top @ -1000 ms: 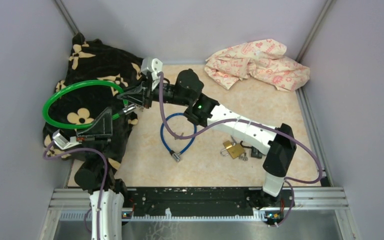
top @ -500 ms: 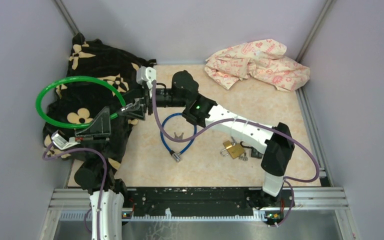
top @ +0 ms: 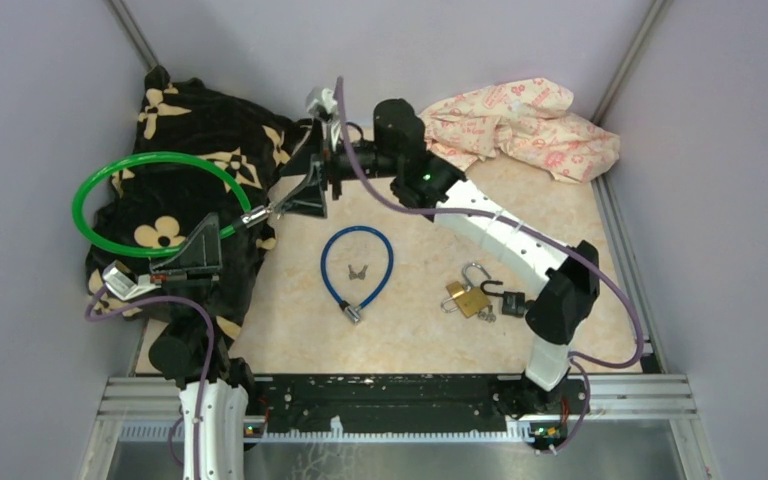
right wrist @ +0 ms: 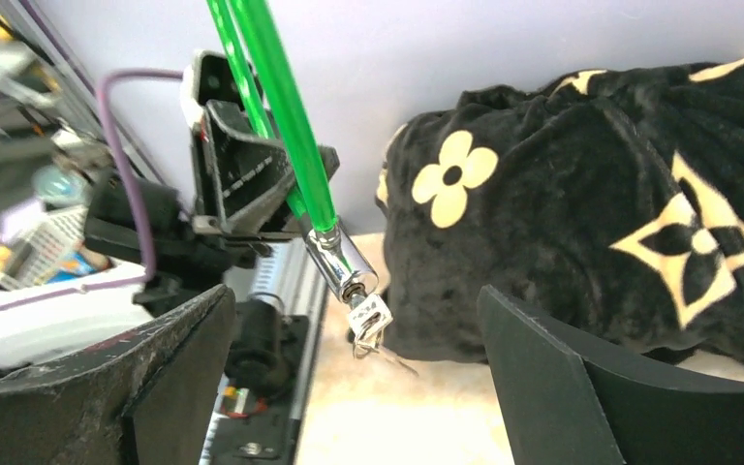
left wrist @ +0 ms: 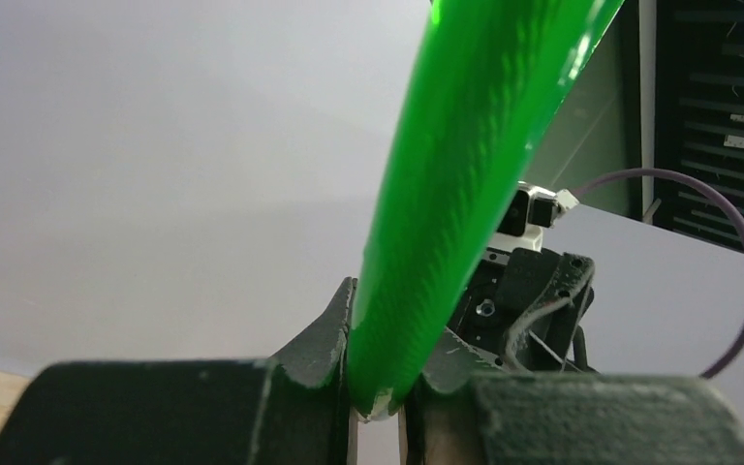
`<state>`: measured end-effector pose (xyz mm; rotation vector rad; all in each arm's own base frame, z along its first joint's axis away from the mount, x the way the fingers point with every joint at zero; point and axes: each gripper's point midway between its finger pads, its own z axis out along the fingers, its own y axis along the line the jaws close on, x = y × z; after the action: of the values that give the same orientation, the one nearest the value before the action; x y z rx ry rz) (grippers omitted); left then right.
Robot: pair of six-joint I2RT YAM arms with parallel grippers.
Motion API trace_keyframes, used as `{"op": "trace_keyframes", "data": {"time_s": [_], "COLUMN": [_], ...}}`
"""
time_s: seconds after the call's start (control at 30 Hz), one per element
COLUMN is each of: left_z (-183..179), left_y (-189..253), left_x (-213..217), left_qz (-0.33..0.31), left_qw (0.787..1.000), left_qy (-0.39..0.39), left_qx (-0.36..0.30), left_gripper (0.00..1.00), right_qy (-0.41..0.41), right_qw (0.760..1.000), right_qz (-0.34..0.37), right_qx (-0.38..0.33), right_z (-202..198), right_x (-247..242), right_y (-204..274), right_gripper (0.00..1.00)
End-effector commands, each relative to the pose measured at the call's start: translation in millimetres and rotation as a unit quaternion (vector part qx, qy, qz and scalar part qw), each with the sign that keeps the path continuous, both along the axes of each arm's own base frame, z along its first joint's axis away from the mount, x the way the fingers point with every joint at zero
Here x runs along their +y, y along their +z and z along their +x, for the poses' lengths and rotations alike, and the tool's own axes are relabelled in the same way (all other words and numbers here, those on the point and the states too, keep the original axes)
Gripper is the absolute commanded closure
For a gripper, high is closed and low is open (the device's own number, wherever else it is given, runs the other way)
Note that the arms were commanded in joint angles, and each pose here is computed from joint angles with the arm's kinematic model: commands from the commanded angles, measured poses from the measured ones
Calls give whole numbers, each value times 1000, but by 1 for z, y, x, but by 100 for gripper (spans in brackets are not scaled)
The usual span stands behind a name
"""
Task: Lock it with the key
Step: Lock the lock.
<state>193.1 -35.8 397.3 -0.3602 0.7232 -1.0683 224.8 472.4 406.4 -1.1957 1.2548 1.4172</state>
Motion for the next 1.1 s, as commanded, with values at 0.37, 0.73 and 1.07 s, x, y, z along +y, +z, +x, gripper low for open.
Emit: {"op": "trace_keyframes", "data": {"time_s": [0.37, 0.73, 1.07], "left_z": [-17, -18, -18], "left_y": [16, 16, 17], "left_x": [-4, -4, -4], "left_qz": [18, 20, 19], "left_qw": [999, 999, 999], "left_qy": [6, 6, 8], "left_qx": [-46, -47, -47], "left_gripper": [100, 100, 100], "right_qy": [108, 126, 134], "right_qw": [974, 969, 969], "right_qz": [-40, -55, -59], "right_qx": [196, 206, 200], "right_z": [-9, -15, -17], "right_x": [8, 9, 8], "right_y": [10, -8, -10], "right_gripper": [45, 60, 93]}}
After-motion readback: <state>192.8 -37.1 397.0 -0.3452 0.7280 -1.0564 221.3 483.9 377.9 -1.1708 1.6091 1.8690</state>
